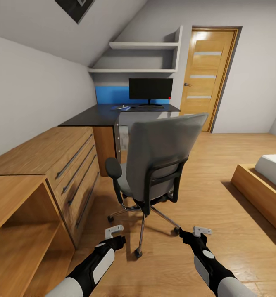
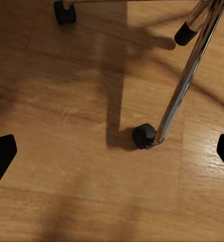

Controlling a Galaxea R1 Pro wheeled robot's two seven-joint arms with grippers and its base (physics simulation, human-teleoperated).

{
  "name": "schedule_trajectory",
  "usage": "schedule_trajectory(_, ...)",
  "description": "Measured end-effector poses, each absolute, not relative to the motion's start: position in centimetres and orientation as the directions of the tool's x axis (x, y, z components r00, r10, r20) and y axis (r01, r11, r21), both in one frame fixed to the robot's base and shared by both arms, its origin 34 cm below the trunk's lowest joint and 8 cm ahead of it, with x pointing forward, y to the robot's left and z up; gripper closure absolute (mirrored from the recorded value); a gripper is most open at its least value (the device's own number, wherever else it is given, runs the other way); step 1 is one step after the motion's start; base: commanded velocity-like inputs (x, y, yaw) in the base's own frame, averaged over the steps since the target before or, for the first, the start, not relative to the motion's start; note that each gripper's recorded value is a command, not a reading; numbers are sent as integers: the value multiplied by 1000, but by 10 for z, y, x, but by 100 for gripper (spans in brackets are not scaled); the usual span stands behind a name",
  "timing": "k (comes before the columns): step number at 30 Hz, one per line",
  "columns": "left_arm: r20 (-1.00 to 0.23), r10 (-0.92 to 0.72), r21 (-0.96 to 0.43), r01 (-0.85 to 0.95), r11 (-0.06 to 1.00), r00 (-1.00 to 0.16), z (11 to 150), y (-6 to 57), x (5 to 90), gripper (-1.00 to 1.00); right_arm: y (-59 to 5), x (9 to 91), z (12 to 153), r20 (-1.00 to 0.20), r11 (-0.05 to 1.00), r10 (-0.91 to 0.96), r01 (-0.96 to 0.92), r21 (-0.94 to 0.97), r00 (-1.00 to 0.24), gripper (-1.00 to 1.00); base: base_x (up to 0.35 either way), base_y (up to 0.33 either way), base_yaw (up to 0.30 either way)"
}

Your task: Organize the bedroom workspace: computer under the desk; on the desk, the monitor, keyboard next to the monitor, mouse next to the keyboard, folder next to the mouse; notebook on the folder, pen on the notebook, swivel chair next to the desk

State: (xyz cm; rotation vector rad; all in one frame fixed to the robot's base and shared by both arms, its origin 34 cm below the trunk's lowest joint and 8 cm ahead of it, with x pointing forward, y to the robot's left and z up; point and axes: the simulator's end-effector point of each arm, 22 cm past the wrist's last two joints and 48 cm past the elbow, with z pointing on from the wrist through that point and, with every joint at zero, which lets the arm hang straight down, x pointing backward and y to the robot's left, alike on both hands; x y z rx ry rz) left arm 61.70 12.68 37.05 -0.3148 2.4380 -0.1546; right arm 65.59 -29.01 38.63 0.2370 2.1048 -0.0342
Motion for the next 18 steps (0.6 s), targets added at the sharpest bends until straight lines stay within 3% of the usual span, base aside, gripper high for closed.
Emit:
schedule_trajectory(7,-595,-261,-184,-186,965,-761,364,127,611,-100,-290,658,389,-857,980,158,183,76,-490,-100,15,0,0)
schedule_trajectory(18,-598,-121,-86,-87,993,-792,348,124,595,-100,-271,658,391,-864,981,164,168,94,-476,-100,253,0,0)
